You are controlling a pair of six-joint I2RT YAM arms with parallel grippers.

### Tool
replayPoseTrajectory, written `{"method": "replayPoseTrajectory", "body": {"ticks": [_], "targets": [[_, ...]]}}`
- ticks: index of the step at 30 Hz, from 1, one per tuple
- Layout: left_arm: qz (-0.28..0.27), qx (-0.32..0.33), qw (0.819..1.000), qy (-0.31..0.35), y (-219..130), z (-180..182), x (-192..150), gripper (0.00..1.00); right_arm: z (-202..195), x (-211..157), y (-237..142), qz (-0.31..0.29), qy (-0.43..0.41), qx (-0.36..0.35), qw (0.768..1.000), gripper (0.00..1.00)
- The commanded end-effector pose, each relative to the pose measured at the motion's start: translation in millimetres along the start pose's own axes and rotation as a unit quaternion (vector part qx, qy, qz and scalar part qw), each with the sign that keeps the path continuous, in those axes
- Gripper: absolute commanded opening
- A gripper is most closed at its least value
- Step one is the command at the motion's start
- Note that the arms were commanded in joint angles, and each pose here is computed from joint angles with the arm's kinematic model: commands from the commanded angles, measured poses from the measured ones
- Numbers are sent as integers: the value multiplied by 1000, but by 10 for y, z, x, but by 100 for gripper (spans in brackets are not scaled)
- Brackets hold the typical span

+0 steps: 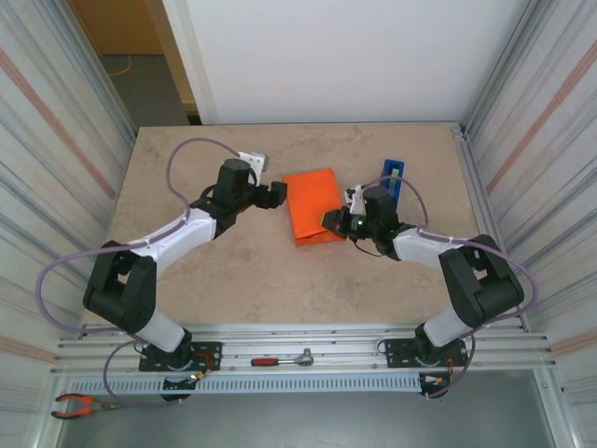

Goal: Wrap the gift box in paper
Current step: Wrap the gift box with the wrapping paper.

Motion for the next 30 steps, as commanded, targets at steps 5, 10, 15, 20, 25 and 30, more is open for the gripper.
{"method": "replayPoseTrajectory", "body": {"ticks": [5, 10, 15, 20, 25, 30], "targets": [[-21, 0, 1000, -24, 69, 87, 173, 89, -205, -52, 61, -3, 8, -10, 1000, 6], [-17, -3, 999, -37, 168, 125, 183, 89, -94, -4, 10, -6, 9, 16, 1000, 5], [-9, -15, 998, -65, 317, 202, 171, 90, 276, 189, -206, -29, -5, 56, 998, 14], [5, -41, 993, -107, 466, 290, 157, 90, 471, 419, -403, -62, -21, 22, 998, 36], [37, -84, 984, -153, 635, 323, 153, 89, 396, 711, -503, -95, -3, -47, 994, 44], [69, -118, 966, -220, 806, 338, 121, 87, 200, 981, -430, -93, 41, -73, 992, 44]]}}
Point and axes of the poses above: each hand's point on the last joint's axis, 136 mm out from that joint toward the fingers, its own y axis out along the fingers, its own z axis along the line the jaws close on, x = y × z, the point moved 9 cm from there along -y, back along the fingers, and after that the axes turned 15 degrees about y, right-handed, at the moved point
